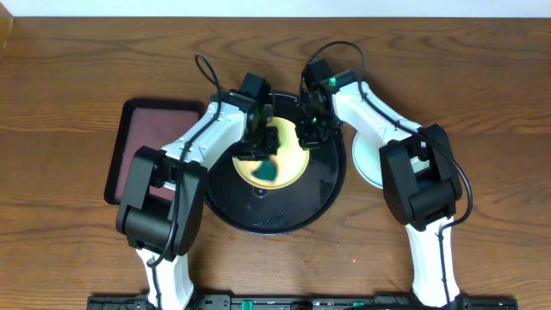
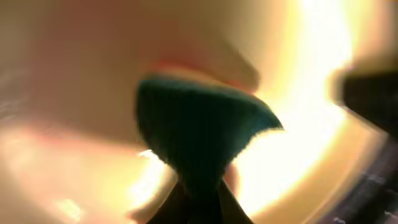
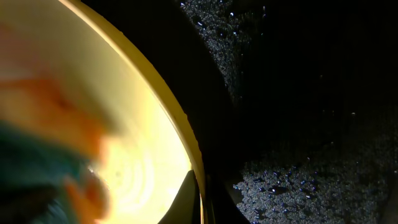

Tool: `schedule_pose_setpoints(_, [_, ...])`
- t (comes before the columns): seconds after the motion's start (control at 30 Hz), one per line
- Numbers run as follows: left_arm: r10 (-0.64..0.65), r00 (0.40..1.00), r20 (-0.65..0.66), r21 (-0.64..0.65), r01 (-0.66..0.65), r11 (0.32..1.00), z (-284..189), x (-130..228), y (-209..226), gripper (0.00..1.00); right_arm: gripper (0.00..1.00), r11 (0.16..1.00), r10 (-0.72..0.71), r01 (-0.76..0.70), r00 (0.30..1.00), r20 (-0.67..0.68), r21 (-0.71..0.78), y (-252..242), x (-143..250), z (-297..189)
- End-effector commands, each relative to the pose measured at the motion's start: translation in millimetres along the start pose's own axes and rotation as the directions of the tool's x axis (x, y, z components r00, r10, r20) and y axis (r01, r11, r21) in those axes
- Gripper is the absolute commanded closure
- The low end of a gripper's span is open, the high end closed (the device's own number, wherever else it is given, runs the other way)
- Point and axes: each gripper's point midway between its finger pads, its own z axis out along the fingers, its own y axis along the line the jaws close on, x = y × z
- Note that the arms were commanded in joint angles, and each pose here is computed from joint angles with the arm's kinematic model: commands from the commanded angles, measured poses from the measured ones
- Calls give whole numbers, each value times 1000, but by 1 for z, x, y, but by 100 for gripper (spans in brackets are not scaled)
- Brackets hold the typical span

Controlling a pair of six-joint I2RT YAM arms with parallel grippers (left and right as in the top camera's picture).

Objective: Clean dirty plates on tray and stack at the side
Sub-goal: 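Scrub the yellow plate with the sponge while the right gripper holds its rim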

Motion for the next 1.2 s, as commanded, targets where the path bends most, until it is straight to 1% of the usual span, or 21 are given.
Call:
schedule_pose_setpoints(0.0, [110,994,9,106,-110,988,9,-1,-21,92,99,998,17,-13,997,-69,69,-14,17,27])
schedule_pose_setpoints(0.07, [49,996,68,-4,-49,999,9,-16,-3,92,99,998,18,-13,997,-69,69,-14,17,27])
schedule_pose_setpoints(0.1, [4,994,112,-86,6,996,8,-24,11,93,99,998,18,-13,997,-69,69,-14,17,27])
schedule_pose_setpoints(0.17, [-69,978,196,-234,115,966,1,-35,39,92,99,997,18,-13,997,-69,69,-14,17,27])
schedule_pose_setpoints(0.2, [-101,966,237,-298,172,939,-4,-38,53,92,99,997,18,-13,997,-69,69,-14,17,27])
schedule_pose_setpoints(0.23, [-144,948,285,-374,249,893,-11,-38,70,93,99,998,17,-13,997,-69,69,-14,17,27])
schedule_pose_setpoints(0.3, [-235,895,379,-478,406,779,-26,-30,99,93,99,997,18,-13,997,-70,70,-14,17,27])
schedule_pose_setpoints(0.33, [-253,884,392,-501,436,748,-30,-26,105,92,99,997,18,-13,997,-70,70,-14,17,27])
schedule_pose_setpoints(0.37, [-264,883,389,-513,445,734,-31,-21,108,92,99,997,18,-13,997,-70,70,-14,17,27])
schedule_pose_setpoints(0.47, [-288,901,324,-515,423,745,-26,-8,103,93,99,998,18,-13,997,-68,69,-14,17,27])
schedule_pose_setpoints(0.5, [-297,912,284,-497,405,768,-22,-3,98,93,99,998,17,-12,997,-69,69,-14,17,27])
schedule_pose_setpoints(0.57, [-276,947,165,-422,321,848,-9,6,77,93,99,998,17,-12,997,-69,69,-14,17,27])
schedule_pose_setpoints(0.6, [-250,963,103,-366,270,891,-3,9,65,93,99,998,18,-13,997,-69,69,-14,17,27])
schedule_pose_setpoints(0.67, [-158,987,-20,-194,152,969,6,17,31,93,99,998,18,-13,997,-69,69,-14,17,27])
schedule_pose_setpoints(0.7, [-65,994,-86,-33,63,997,9,23,4,93,99,998,17,-13,997,-69,69,-14,17,27])
schedule_pose_setpoints(0.77, [23,993,-117,124,-9,992,7,27,-22,93,99,998,17,-13,997,-69,69,-14,17,27])
schedule_pose_setpoints(0.8, [42,992,-118,161,-22,987,6,27,-29,93,99,998,18,-13,997,-69,69,-14,17,27])
schedule_pose_setpoints(0.9, [55,995,-81,165,-41,985,7,19,-30,93,99,998,17,-13,997,-69,69,-14,17,27])
schedule_pose_setpoints(1.0, [58,998,-5,111,-57,992,9,1,-22,92,99,998,18,-13,997,-69,69,-14,17,27])
schedule_pose_setpoints(1.1, [-13,994,107,-47,19,999,8,-24,3,93,99,998,17,-13,997,-69,69,-14,17,27])
schedule_pose_setpoints(1.17, [-86,977,197,-182,123,976,3,-37,30,93,99,998,17,-13,997,-69,69,-14,17,27])
